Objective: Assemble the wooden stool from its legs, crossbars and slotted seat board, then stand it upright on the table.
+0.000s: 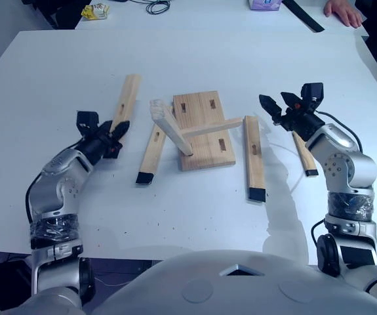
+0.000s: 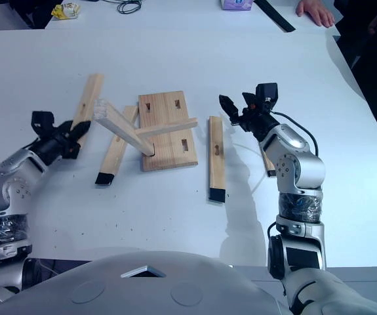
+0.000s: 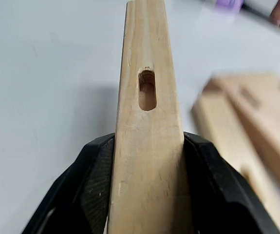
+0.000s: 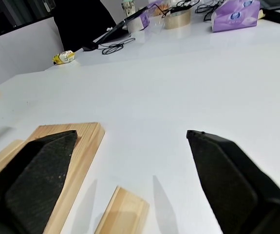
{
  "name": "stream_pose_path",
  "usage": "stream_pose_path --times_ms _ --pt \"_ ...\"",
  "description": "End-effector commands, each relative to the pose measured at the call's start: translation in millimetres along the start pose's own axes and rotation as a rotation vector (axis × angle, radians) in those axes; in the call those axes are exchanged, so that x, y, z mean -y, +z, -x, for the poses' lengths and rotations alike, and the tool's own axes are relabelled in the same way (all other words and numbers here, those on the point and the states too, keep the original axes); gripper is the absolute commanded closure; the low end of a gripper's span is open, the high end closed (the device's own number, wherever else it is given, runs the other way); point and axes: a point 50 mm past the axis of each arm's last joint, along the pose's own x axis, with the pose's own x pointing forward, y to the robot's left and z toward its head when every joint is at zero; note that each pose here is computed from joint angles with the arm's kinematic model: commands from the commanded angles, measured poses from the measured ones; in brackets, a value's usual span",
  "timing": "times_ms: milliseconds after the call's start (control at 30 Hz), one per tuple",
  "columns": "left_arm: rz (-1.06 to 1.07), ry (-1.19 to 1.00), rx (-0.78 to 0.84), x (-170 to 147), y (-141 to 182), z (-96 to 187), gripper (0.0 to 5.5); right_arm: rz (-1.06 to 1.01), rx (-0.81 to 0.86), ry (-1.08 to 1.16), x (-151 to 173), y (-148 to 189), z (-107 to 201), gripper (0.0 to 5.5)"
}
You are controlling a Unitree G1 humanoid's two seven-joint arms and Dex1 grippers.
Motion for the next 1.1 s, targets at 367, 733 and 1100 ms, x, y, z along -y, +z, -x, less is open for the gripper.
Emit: stream_pose_path --times_ms 367,733,1100 --pt "0.118 -0.550 0.495 56.5 96.7 13.6 3.48 -0.148 0.213 0.296 -29.9 57.9 -23.3 1.34" --pt "0.111 -0.841 0.477 89.2 113.8 10.4 3.48 -0.209 0.317 0.745 -82.3 95.1 -16.4 1.34" --pt "0.030 -1.126 0.302 114.7 115.2 11.5 3.48 -0.154 0.280 1.106 -118.4 119.8 -2.1 1.34"
